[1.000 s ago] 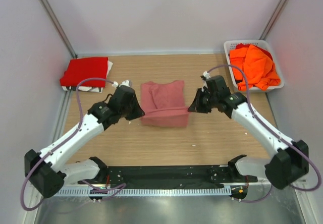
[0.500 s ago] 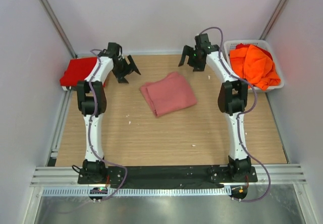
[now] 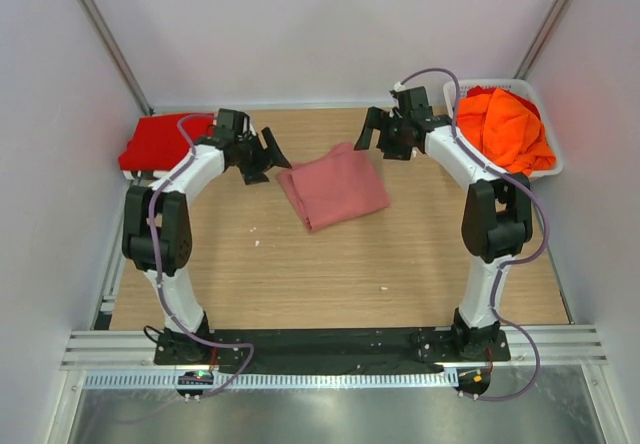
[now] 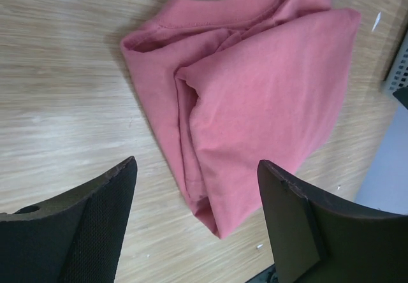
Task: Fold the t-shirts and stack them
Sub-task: Fold the tshirt
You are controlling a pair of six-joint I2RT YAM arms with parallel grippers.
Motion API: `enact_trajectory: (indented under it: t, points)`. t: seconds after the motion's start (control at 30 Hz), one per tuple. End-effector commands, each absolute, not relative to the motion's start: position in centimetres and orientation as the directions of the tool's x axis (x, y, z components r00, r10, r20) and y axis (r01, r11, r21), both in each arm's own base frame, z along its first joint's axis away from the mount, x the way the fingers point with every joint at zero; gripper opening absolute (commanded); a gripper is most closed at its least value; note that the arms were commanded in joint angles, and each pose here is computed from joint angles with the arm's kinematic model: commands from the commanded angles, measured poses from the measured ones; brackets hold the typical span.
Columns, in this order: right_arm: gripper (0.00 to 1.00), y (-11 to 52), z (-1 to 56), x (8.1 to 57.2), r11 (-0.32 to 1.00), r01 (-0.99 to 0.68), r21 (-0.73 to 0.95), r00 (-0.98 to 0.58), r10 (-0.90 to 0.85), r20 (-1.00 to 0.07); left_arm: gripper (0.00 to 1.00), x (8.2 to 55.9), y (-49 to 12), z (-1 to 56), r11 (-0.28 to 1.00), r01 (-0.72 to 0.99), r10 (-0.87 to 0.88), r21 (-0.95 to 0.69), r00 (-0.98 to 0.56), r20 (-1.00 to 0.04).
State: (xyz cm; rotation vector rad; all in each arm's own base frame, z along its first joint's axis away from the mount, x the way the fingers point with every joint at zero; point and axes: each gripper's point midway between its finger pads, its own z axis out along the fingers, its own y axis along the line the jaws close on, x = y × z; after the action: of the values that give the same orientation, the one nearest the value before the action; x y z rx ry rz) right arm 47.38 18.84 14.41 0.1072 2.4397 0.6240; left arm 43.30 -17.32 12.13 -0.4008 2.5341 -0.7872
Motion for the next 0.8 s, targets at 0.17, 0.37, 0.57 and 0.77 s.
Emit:
enact_trajectory:
  t: [0.17,0.37,0.57,0.77]
  points:
    - [0.99,17.0,13.1,42.9,0.891,-0.051,0.452,-0.794,0.238,-0.559,0.74,46.2,-21.2,10.6,0.816,-0.033,-0.329,-0.578,-0.847,-0.417]
    - [0.99,16.3,13.2,37.6,0.866,-0.053,0.498,-0.782,0.274,-0.56,0.65,47.6,-22.5,9.5,0.82,-0.03,-0.319,-0.572,-0.853,-0.412]
    - [1.0,15.1,14.8,36.0,0.878,-0.06,0.475,-0.747,0.276,-0.604,0.46,48.5,-22.8,7.9,0.825,-0.052,-0.325,-0.563,-0.859,-0.397]
    - [1.0,14.5,16.0,36.0,0.888,-0.063,0.456,-0.723,0.274,-0.634,0.0,48.6,-24.3,9.0,0.798,-0.01,-0.308,-0.602,-0.866,-0.393]
